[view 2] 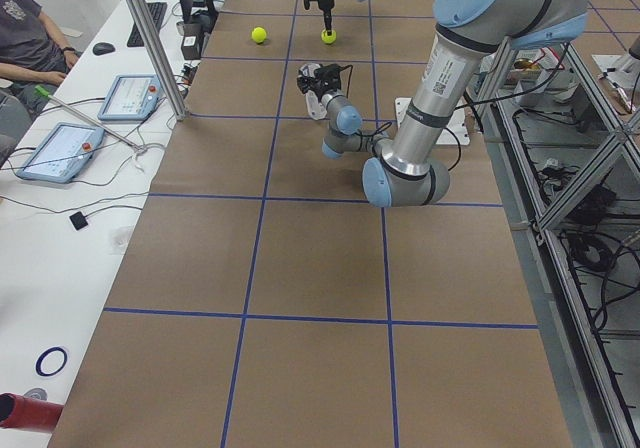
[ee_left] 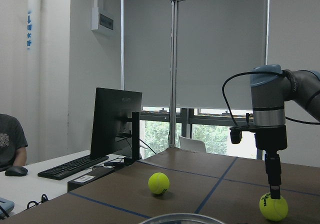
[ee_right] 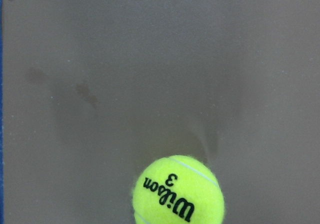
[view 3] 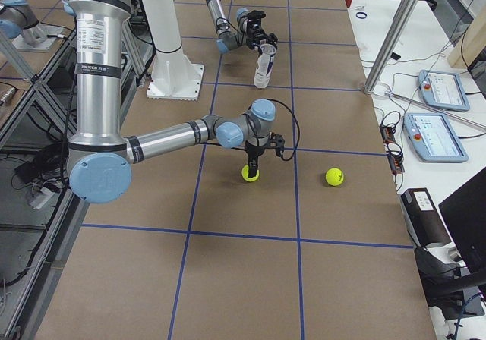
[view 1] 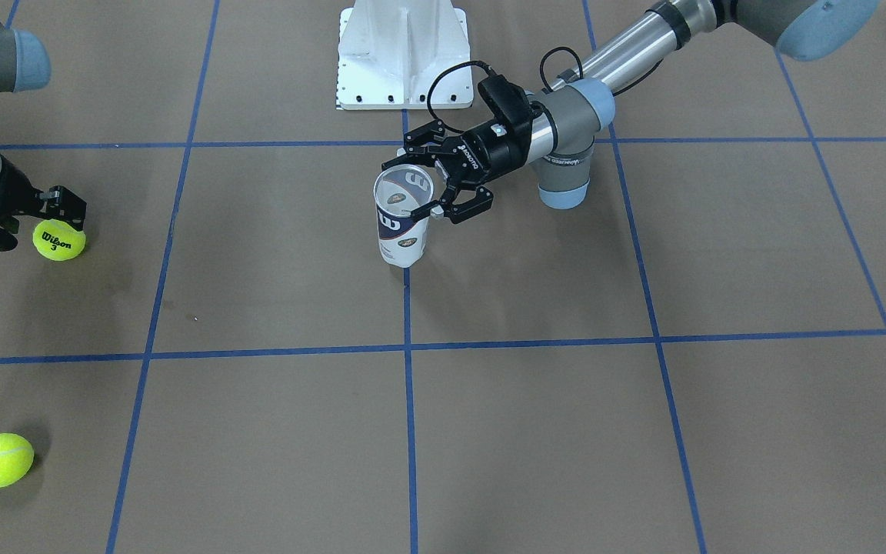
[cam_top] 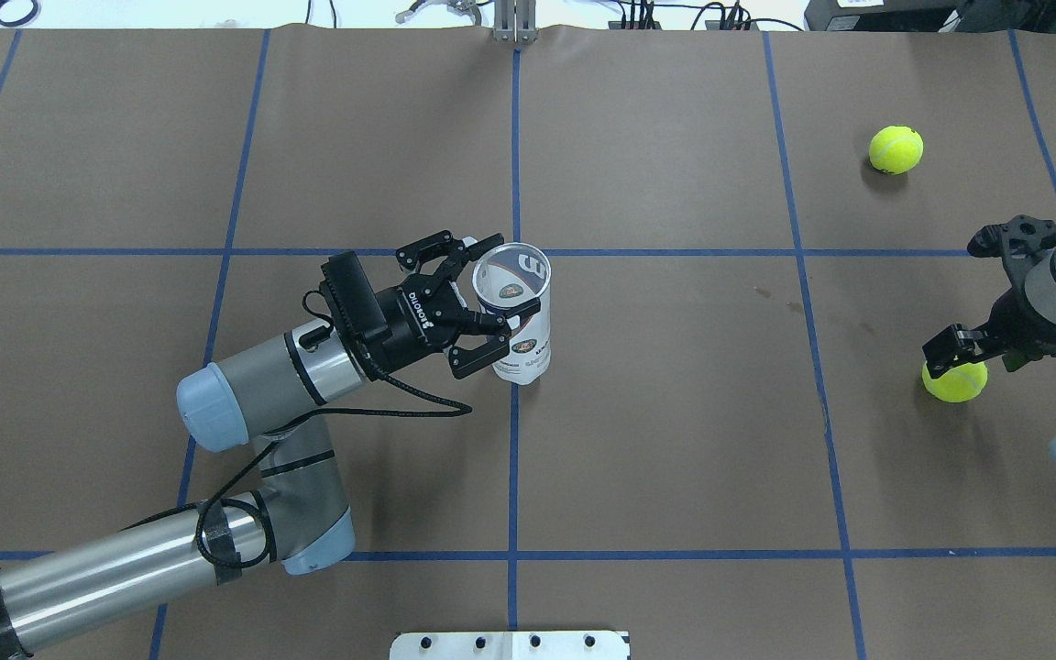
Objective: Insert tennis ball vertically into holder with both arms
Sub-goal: 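Lower the right gripper onto the nearer yellow tennis ball and grasp it, then lift the ball with the right gripper and carry it over the can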
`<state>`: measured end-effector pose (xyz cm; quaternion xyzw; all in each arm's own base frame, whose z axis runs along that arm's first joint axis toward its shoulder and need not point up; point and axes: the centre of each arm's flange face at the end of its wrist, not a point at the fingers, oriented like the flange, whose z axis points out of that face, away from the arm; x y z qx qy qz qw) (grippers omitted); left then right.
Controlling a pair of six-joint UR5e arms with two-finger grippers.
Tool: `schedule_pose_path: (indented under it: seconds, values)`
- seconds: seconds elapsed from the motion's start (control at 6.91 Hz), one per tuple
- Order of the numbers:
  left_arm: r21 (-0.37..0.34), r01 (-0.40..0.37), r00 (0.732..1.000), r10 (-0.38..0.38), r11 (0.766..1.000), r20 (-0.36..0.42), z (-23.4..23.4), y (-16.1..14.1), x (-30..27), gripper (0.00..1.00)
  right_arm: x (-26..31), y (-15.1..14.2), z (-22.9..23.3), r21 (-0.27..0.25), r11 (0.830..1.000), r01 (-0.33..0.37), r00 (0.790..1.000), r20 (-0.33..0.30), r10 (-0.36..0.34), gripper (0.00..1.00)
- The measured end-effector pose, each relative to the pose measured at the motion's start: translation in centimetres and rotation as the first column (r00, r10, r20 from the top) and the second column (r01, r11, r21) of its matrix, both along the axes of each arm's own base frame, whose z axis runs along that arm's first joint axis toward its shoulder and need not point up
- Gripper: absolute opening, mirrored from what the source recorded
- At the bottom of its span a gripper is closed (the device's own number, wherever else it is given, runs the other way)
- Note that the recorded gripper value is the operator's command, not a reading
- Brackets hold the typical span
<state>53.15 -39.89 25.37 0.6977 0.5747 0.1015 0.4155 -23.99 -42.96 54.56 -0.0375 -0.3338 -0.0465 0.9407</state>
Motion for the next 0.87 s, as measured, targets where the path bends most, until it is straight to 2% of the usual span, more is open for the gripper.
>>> schedule_pose_path:
  seconds: [0.14,0.29,0.43,0.87]
  values:
    - [0.000,0.000,1.000,0.000,1.000,0.000,0.0,0.0,0.0,0.56,-0.6,-0.1,0.5,-0.001,1.000,0.005,1.000,-0.011,-0.005,0.81]
    - [-0.001,0.001,1.000,-0.001,1.000,0.000,0.0,0.0,0.0,0.56,-0.9,-0.2,0.9,-0.005,1.000,0.008,1.000,-0.019,-0.008,0.59]
    - [-0.001,0.001,1.000,-0.001,1.000,0.000,0.0,0.0,0.0,0.56,-1.2,-0.4,1.2,-0.010,1.000,0.010,1.000,-0.023,-0.010,0.01]
    - [-0.001,0.000,1.000,0.000,1.000,0.003,0.3,0.0,0.0,0.57,-1.5,-0.6,0.3,-0.010,1.000,0.012,1.000,-0.004,-0.012,0.00]
